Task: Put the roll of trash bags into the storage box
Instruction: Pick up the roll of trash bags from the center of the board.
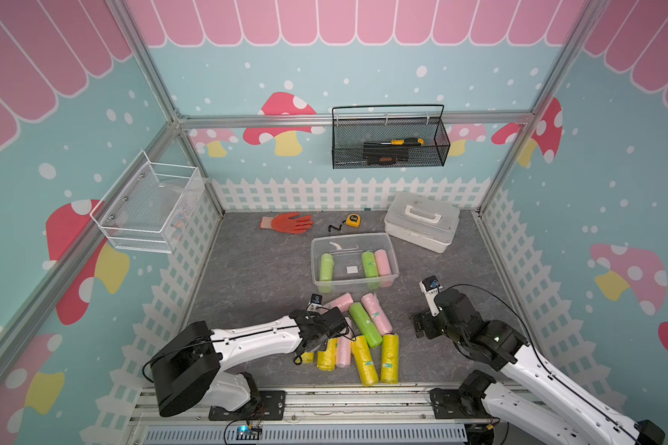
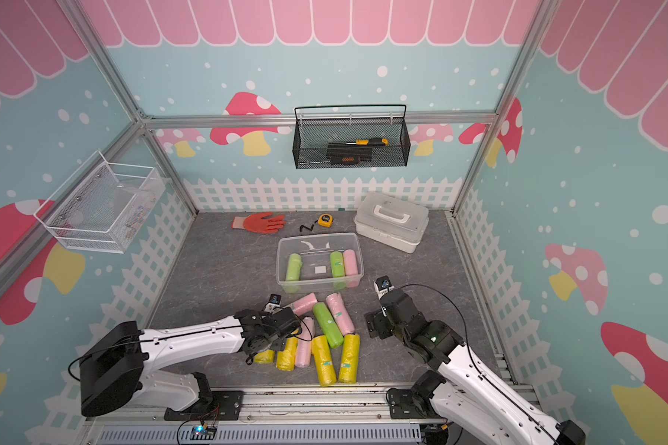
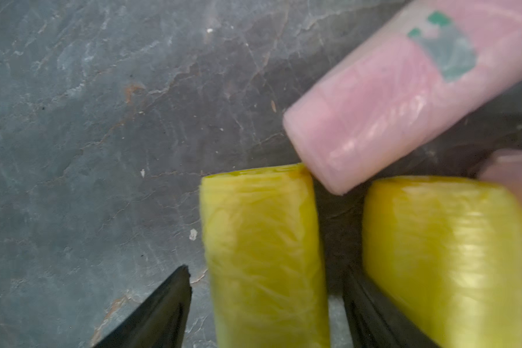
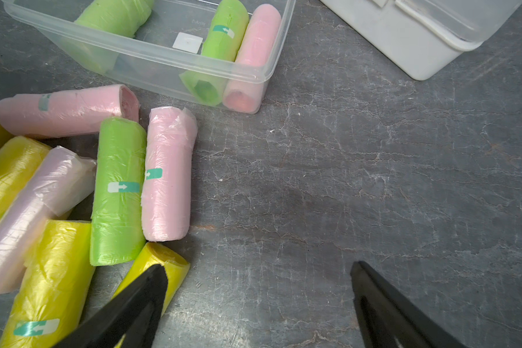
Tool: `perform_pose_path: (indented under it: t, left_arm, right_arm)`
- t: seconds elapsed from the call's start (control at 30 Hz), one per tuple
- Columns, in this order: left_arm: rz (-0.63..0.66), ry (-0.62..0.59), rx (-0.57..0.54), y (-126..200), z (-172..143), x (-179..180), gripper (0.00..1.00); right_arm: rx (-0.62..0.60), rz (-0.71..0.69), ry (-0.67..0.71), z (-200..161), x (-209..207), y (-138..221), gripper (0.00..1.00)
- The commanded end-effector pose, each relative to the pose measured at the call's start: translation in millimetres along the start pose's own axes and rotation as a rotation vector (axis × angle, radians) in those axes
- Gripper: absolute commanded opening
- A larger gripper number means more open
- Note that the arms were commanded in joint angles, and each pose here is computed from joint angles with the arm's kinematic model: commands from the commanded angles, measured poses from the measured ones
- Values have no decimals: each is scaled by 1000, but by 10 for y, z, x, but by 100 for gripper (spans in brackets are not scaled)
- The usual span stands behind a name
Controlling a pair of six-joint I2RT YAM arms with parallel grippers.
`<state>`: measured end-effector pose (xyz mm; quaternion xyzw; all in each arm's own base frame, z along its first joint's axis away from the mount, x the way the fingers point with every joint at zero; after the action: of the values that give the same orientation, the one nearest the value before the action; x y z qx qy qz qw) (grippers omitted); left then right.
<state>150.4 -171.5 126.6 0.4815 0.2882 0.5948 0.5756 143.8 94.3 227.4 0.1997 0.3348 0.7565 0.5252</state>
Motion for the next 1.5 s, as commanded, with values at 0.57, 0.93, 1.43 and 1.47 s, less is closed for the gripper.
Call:
perform_pose_path:
  t: [0.57,0.93,1.43,1.47]
  left_arm:
    - [-117,80,-129,301,-52,163,16]
    - [-365,218,-353,1106,65,609,0]
    - [-439,302,-530,2171,1201,557,0]
    - [-437,299,-528,2172,1267,543,0]
  right_arm:
    - [-16,-1,-12,33,-1,21,97]
    - [4,-38,-30,30,-11,-33,96]
    - [-58,-95,-7,103,-11,-173,97]
    - [-57,-114,-18,105,-17,-195,97]
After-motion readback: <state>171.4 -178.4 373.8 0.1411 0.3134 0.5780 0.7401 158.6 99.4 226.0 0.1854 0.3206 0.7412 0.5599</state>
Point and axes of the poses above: each gripper's point midway between its finger pads, its own y axis back along the fingers, its own x axis along the line the jaws close on, z = x × y, the point moved 10 cm from there along y, back along the fingers, and after that the axes turned 1 degree about y, right-handed, at the moved point
